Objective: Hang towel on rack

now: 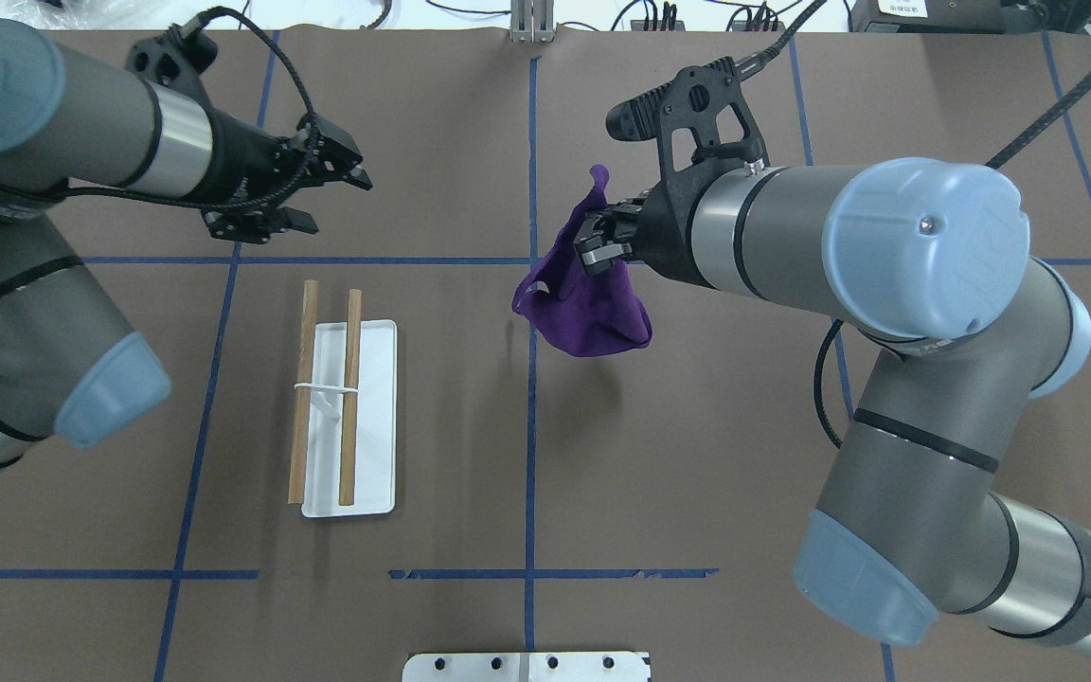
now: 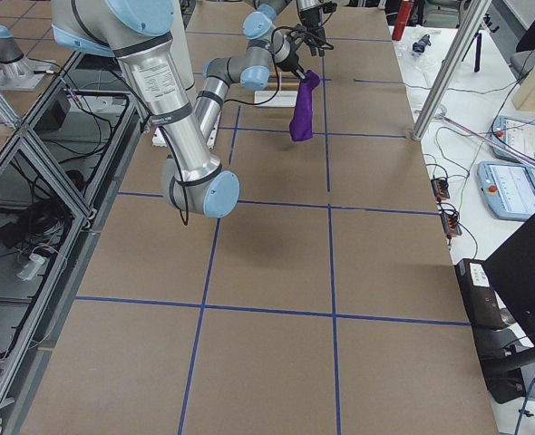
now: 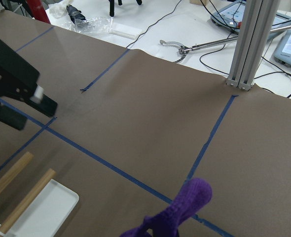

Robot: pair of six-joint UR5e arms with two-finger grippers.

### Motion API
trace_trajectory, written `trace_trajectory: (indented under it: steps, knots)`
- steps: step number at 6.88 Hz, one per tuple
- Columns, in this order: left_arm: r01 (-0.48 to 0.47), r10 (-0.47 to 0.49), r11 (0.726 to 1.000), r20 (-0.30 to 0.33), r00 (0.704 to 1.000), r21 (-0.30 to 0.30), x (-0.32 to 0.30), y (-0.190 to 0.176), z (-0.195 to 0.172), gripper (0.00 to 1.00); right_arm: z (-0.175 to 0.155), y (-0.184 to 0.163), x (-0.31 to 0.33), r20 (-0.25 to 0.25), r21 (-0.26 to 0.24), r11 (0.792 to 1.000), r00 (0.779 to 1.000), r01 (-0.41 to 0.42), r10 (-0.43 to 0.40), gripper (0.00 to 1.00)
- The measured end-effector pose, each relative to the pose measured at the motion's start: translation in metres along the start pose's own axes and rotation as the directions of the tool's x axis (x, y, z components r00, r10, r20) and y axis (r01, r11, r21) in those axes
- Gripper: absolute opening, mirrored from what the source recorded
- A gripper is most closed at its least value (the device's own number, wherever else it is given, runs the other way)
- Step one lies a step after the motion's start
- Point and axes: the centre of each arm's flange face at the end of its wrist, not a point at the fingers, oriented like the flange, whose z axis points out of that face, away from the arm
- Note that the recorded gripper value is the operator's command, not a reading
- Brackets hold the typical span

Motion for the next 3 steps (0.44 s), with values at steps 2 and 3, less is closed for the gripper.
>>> trace_trajectory:
  steps: [2, 3]
  knots:
    - [0.099, -0.1, 0.994, -0.009, 0.995, -0.046, 0.036, 0.04, 0.012, 0.71, -0.001, -0.002, -0.013, 0.004, 0.025, 1.0, 1.0, 0.004, -0.004, 0.0]
    - [0.139, -0.139, 0.988, -0.007, 0.99, -0.061, 0.054, 0.054, 0.012, 0.71, -0.002, -0.003, -0.014, 0.005, 0.031, 1.0, 1.0, 0.004, -0.004, 0.0]
